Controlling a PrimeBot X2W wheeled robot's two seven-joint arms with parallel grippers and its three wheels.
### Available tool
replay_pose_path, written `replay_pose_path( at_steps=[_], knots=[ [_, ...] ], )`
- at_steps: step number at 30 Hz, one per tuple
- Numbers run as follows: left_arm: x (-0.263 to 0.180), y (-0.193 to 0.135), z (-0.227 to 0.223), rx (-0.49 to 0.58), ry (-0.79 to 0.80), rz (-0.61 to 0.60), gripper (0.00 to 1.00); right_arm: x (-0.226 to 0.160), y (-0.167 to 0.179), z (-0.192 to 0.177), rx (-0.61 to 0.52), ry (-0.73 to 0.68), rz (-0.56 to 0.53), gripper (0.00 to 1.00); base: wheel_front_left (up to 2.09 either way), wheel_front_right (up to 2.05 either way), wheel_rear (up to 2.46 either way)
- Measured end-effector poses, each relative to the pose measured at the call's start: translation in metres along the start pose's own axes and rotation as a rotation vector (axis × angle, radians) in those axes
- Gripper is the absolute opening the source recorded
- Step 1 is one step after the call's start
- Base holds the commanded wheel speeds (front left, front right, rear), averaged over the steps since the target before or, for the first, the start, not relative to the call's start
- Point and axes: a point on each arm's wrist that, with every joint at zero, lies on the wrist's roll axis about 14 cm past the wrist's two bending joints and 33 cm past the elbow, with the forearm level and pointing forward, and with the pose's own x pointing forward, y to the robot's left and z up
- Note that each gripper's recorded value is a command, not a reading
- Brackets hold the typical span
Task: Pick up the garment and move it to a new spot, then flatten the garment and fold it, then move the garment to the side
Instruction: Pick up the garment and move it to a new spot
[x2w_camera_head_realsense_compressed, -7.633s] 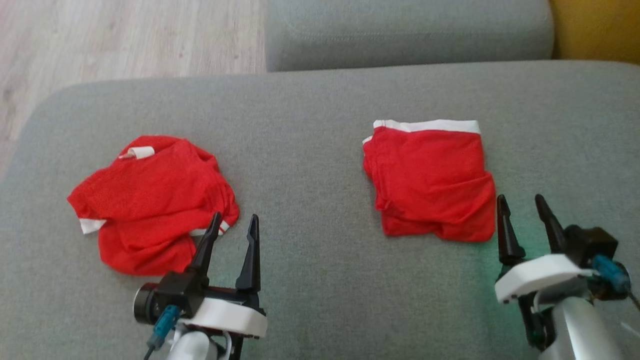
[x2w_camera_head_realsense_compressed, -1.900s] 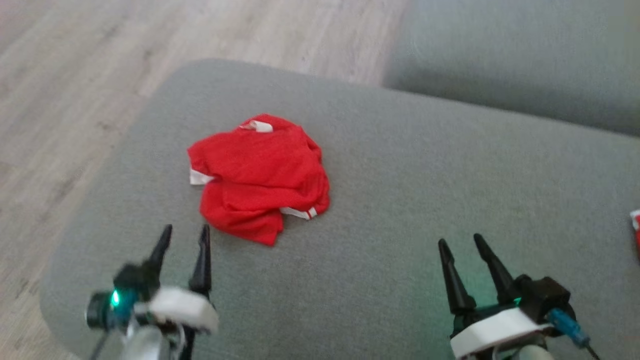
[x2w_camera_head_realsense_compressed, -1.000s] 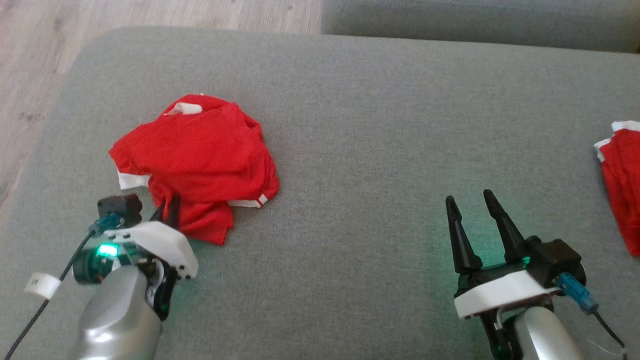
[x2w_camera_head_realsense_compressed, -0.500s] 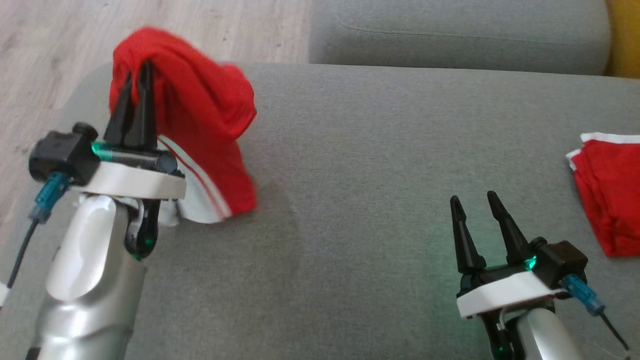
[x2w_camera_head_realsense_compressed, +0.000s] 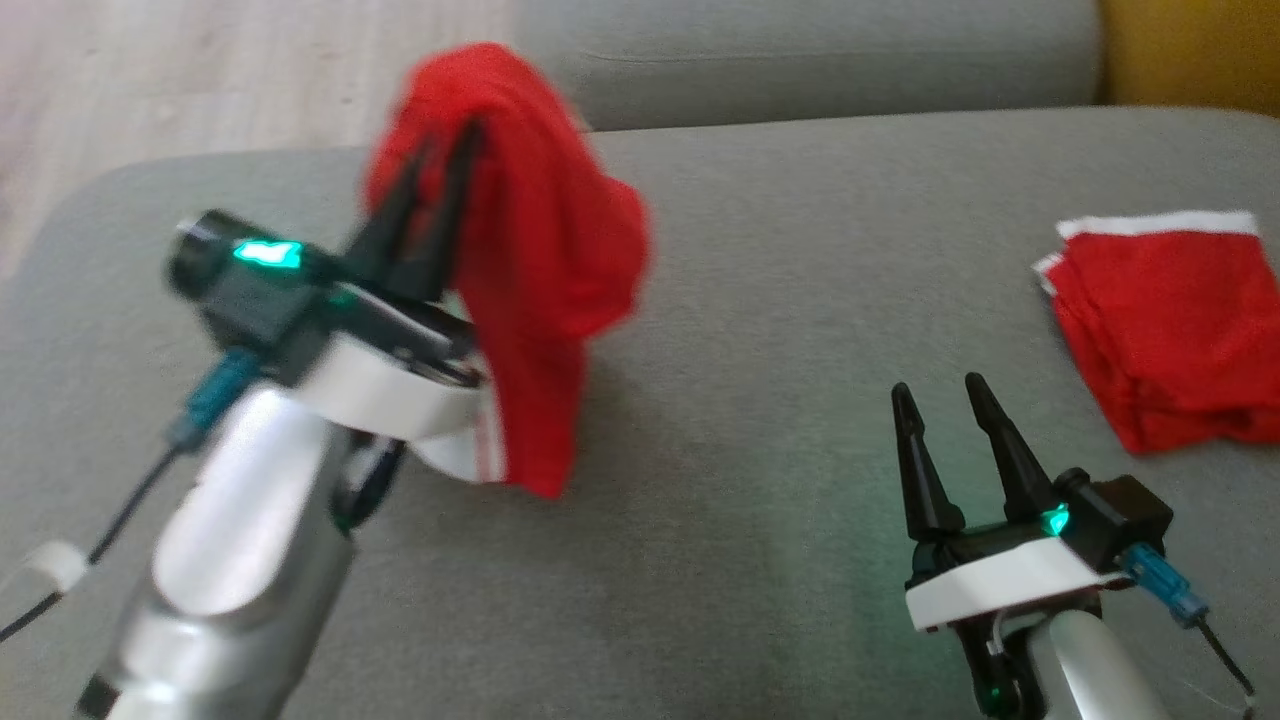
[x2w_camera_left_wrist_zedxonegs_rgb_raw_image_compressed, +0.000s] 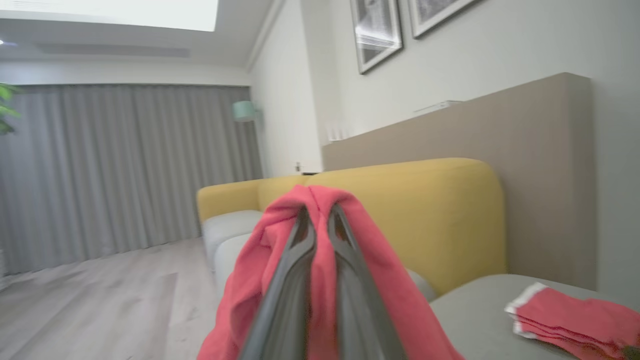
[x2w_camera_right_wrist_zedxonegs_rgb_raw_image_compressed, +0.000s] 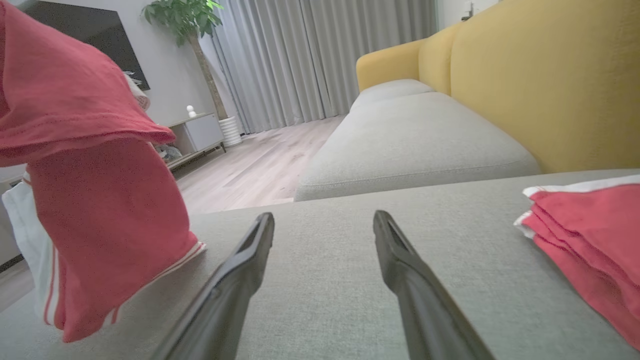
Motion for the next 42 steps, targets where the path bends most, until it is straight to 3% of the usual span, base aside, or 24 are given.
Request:
replay_pose_path(
  at_steps=[5,6,7,10,13,18,23,26,31,38,42],
  knots=[
    [0.028,-0.065,-0.007,-0.043,-0.002,-0.208,0.0,-0.007,-0.015,0.007,-0.004,-0.019,-0.049,1.0,0.0,0.0,0.0],
    [0.032,-0.076,-0.01,-0.063,0.002,-0.238,0.22,-0.007,-0.019,0.009,-0.007,-0.025,-0.059,1.0,0.0,0.0,0.0],
    [0.036,-0.088,-0.016,-0.071,0.013,-0.274,1.0,-0.008,-0.022,0.011,-0.008,-0.03,-0.07,1.0,0.0,0.0,0.0],
    [0.042,-0.114,-0.037,-0.111,0.064,-0.336,1.0,-0.012,-0.031,0.012,-0.007,-0.031,-0.098,1.0,0.0,0.0,0.0],
    [0.043,-0.117,-0.058,-0.126,0.112,-0.338,1.0,-0.016,-0.038,0.01,-0.008,-0.027,-0.122,1.0,0.0,0.0,0.0],
    [0.042,-0.096,-0.066,-0.129,0.13,-0.27,1.0,-0.014,-0.039,0.01,-0.007,-0.027,-0.123,1.0,0.0,0.0,0.0],
    [0.033,-0.048,-0.058,-0.114,0.114,-0.107,1.0,-0.008,-0.031,0.012,-0.004,-0.033,-0.096,1.0,0.0,0.0,0.0],
    [0.001,-0.007,-0.057,-0.12,0.116,0.051,1.0,-0.005,-0.024,0.011,-0.002,-0.032,-0.072,1.0,0.0,0.0,0.0],
    [-0.058,0.019,-0.071,-0.155,0.172,0.222,1.0,-0.005,-0.015,0.007,-0.006,-0.02,-0.047,1.0,0.0,0.0,0.0],
    [-0.124,0.015,-0.092,-0.24,0.251,0.366,1.0,-0.003,0.002,0.001,-0.019,-0.003,0.005,1.0,0.0,0.0,0.0],
    [-0.13,0.004,-0.101,-0.26,0.275,0.36,1.0,-0.002,0.002,-0.001,-0.017,0.004,0.008,1.0,0.0,0.0,0.0]
  ],
)
